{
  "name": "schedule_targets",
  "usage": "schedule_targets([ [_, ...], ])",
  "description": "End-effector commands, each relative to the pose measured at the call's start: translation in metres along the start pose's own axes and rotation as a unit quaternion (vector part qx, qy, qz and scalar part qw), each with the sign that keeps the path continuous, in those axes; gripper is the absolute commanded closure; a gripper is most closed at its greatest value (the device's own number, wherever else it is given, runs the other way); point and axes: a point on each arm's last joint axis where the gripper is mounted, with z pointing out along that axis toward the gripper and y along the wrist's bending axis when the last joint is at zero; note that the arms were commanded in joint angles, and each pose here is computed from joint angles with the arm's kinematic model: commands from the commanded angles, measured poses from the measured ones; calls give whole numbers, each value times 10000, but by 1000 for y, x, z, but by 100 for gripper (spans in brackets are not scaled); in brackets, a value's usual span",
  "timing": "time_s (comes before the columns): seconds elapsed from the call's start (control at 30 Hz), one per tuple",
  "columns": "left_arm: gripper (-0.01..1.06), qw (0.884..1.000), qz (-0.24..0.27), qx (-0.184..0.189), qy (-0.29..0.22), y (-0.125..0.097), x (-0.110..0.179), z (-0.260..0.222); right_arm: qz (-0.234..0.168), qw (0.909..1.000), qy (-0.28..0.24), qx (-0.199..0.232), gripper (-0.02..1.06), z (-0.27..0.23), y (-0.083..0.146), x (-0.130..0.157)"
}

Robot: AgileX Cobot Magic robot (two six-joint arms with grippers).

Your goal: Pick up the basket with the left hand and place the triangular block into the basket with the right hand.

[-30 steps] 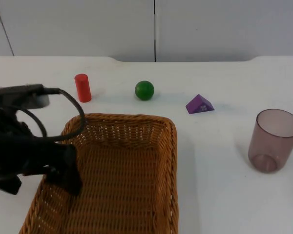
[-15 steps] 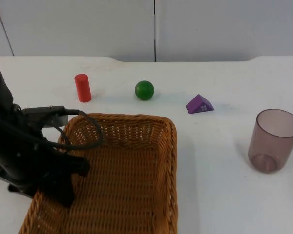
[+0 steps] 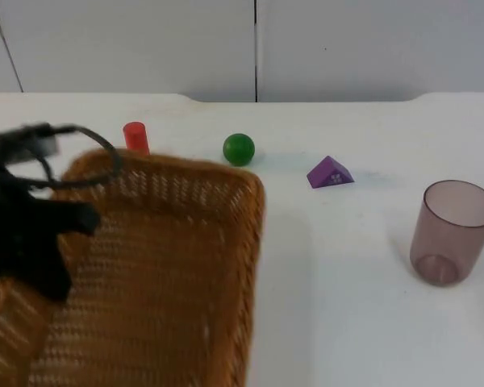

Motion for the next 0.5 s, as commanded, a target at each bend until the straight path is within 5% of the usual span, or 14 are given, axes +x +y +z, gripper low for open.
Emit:
schedule_targets([
  [0.0, 105, 9998, -79, 144, -74, 4, 3, -18, -96, 9999, -141, 22, -1, -6, 0, -7],
  [0.2, 105, 9968, -300, 651, -358, 23, 9, -50, -528, 9973, -468, -216, -1, -17, 4, -30],
  [0.47, 105, 9959, -419, 702, -388, 31, 11, -55, -987, 9917, -143, -806, 4, 26, 5, -75],
])
